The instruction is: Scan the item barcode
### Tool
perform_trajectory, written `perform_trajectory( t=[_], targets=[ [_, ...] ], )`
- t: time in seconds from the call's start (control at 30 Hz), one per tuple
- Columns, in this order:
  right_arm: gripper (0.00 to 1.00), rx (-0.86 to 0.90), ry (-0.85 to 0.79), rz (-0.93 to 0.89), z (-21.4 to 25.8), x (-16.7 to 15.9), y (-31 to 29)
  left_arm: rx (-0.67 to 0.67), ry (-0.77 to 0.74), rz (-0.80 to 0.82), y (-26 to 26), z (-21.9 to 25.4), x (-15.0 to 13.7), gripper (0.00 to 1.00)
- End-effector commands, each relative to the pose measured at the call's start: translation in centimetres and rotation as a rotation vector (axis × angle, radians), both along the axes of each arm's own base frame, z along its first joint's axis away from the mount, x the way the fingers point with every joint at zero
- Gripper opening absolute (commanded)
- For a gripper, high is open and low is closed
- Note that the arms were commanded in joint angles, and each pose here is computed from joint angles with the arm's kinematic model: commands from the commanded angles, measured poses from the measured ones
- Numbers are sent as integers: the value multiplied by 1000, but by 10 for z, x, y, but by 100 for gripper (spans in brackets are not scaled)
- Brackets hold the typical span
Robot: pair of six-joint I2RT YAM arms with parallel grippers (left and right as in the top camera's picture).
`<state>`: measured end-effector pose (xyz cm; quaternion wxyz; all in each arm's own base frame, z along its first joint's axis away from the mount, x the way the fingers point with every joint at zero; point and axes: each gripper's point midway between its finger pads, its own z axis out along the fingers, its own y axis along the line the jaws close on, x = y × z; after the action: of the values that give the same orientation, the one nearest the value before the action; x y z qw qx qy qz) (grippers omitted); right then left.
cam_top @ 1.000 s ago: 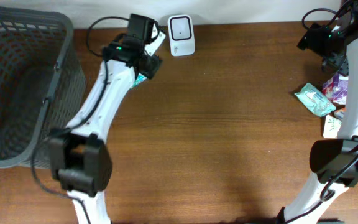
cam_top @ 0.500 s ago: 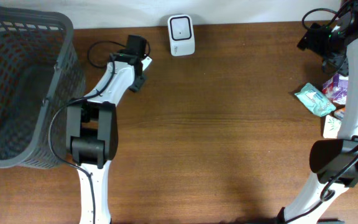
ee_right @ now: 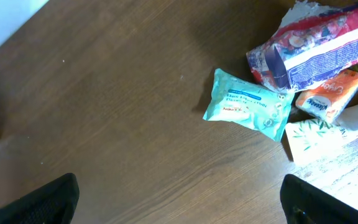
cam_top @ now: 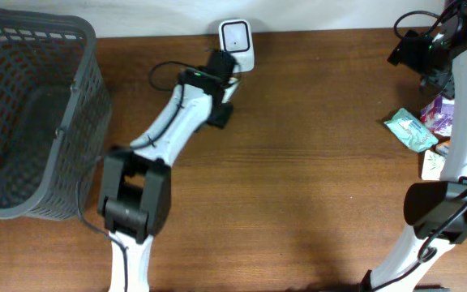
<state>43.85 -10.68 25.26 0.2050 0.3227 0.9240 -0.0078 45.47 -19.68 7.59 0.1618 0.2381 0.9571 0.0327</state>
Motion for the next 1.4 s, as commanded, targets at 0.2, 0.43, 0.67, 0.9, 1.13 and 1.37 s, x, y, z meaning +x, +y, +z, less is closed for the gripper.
perform_trajectory(
  t=[0.2,0.43,0.67,0.9,1.13,1.37],
  targets=[
    [99,-17,-1,0,2,-1,-1,-352,261,155,-144,18,-114,20],
    [99,-17,-1,0,2,-1,-1,-324,240,179,-146,13,-116,72],
    [99,-17,-1,0,2,-1,-1,-392,272,147,-141,19,-104,72],
    [99,-17,-1,0,2,-1,-1,-460,453,247,-136,-30,-134,69],
    [99,-17,-1,0,2,-1,-1,-552,368,180,-163,-35,-123,53],
    [99,-17,-1,0,2,-1,-1,-463,296,302,-165,-58,-123,47]
  ],
)
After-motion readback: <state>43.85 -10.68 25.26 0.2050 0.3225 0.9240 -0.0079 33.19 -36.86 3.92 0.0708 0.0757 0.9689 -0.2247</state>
